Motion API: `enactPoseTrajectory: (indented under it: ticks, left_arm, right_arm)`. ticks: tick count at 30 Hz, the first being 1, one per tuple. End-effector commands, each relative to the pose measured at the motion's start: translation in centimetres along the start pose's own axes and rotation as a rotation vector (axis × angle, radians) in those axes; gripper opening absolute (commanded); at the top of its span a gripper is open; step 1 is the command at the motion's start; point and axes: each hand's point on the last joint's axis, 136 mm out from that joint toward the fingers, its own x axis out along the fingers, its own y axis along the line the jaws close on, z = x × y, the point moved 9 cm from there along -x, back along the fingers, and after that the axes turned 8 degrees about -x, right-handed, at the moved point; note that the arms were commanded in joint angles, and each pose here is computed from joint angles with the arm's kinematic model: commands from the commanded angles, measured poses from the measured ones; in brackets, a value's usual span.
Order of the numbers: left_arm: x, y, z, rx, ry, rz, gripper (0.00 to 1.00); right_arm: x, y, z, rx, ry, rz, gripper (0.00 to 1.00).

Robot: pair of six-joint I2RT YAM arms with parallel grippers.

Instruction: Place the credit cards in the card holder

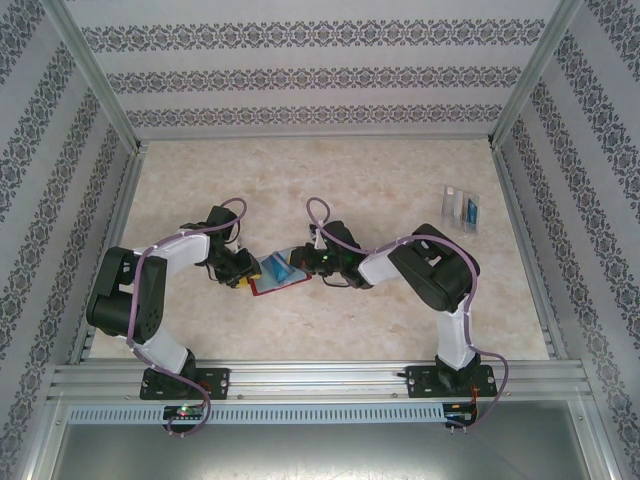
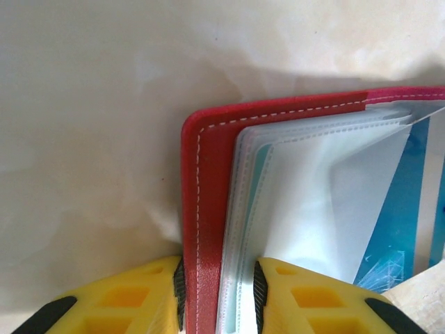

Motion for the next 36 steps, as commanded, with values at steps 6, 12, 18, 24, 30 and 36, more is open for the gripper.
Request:
enactPoseTrajectory:
  ticks: [6,12,18,24,30,36]
  left_arm:
    - [0.5,0.2,-0.3,-0.001,0.027,0.017,0.34]
    - [0.7,0.2,-0.3,0.000,0.047,0.014,0.34]
    - [0.6,0.1,-0.3,0.001,0.048,0.011,0.34]
    - [0.6,0.1,-0.2,0.002,0.049,0.014,0.34]
    - [0.6,0.0,-0.2,0.006,0.050,0.016,0.35]
    - [0.5,0.0,-0.2,0.002,0.045,0.017,0.35]
  right_arm:
    - [-0.1,2.7,-2.4,-0.072,-0.095,-0.052,0.00]
    - [0.2,3.0,-2.5,-0.090,-0.128,-0.081,0.00]
    - [-0.8,2.9,-2.2,-0.098,-0.171,-0.131,0.00]
    - [-1.1,3.0,-2.3,-0.081,-0.141,-0.104,0.00]
    - [-2.3,2.4,-1.1,-0.161,0.005,-0.077,0.32]
    - [-2.8,3.2,-0.7,-0.254,0.194,-0.143,0.38]
